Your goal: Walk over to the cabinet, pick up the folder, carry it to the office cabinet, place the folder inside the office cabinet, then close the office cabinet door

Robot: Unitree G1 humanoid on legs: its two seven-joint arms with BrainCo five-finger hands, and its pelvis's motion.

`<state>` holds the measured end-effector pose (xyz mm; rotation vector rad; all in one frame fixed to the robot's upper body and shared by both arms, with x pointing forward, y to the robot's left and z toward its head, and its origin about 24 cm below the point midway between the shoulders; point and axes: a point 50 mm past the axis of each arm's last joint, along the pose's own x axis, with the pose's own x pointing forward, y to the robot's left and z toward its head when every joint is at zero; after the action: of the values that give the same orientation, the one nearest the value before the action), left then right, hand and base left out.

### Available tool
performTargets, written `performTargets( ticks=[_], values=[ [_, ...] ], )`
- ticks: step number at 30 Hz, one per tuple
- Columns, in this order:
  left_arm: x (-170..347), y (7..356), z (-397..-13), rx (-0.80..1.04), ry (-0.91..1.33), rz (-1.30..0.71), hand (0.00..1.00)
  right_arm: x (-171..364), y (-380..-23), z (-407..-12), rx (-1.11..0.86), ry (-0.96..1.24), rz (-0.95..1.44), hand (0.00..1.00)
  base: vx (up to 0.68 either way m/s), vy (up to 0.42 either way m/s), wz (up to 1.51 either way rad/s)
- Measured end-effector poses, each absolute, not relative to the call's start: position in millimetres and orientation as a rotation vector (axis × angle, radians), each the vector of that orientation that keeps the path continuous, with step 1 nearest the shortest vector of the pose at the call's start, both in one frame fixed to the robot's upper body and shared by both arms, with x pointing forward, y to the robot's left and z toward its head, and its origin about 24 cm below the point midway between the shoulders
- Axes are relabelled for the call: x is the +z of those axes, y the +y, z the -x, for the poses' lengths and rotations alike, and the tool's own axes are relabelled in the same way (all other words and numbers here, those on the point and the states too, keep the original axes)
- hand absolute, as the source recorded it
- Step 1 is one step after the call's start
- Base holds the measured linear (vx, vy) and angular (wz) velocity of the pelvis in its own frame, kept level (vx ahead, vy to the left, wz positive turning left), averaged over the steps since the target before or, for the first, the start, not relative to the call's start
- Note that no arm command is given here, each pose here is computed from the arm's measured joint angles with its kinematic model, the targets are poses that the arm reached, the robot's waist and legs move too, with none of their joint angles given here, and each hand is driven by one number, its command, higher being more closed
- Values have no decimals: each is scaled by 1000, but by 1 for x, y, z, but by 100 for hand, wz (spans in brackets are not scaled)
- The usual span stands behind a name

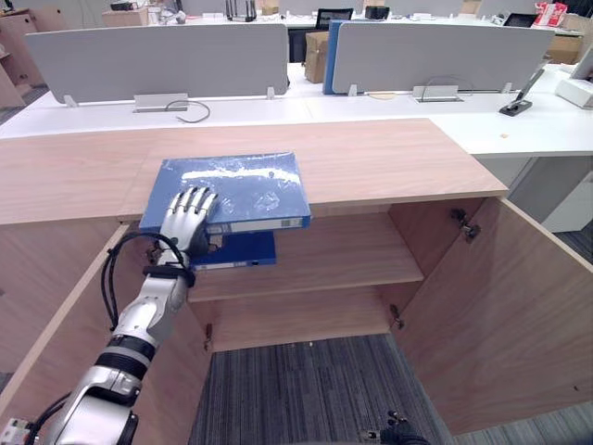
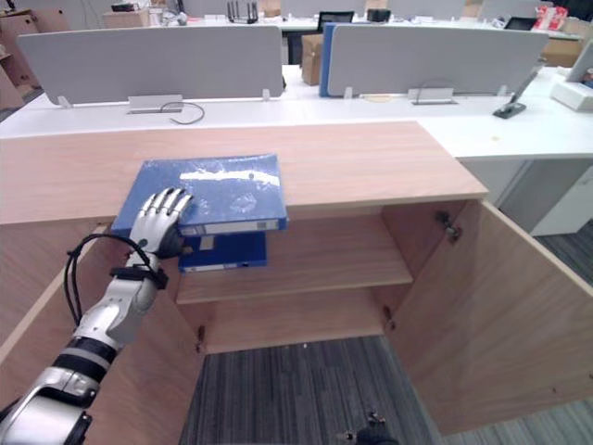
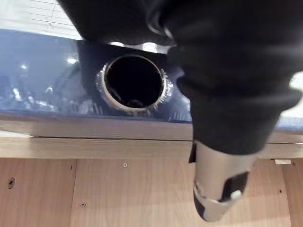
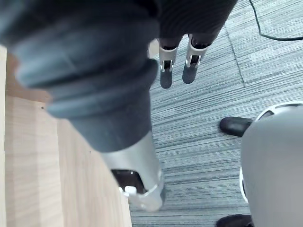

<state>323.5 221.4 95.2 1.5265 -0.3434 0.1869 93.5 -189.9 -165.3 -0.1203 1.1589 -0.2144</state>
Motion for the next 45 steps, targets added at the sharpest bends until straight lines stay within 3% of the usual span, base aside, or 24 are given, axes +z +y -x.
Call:
performTargets(
  ticks=[8,9,33,35,39,42,43,45],
  values=[
    [93,223,-327,179,-322,-1533,0,-165,-190,-94,-221,1157,121,0,-44,26,-7],
    [92,223,-328,176,-319,-1536,100,-165,-190,-94,-219,1156,124,0,-47,26,-2],
    [100,214,-336,230,-365,-1531,100,-164,-205,-93,-262,1160,171,0,-13,7,0],
    [105,196,-322,275,-424,-1404,100,-164,-207,-91,-293,1166,146,0,2,1,9],
    [114,131,-254,259,-566,-829,100,-166,-212,-79,-394,1205,84,0,18,5,13],
    [112,127,-238,171,-507,-423,100,-166,-207,-79,-422,1197,28,0,-13,0,-3],
    [103,132,-233,147,-426,-188,100,-166,-201,-81,-408,1182,8,0,-64,4,-15],
    [83,144,-220,196,-284,127,100,-165,-191,-85,-360,1153,-2,0,-89,12,-16]
  ],
)
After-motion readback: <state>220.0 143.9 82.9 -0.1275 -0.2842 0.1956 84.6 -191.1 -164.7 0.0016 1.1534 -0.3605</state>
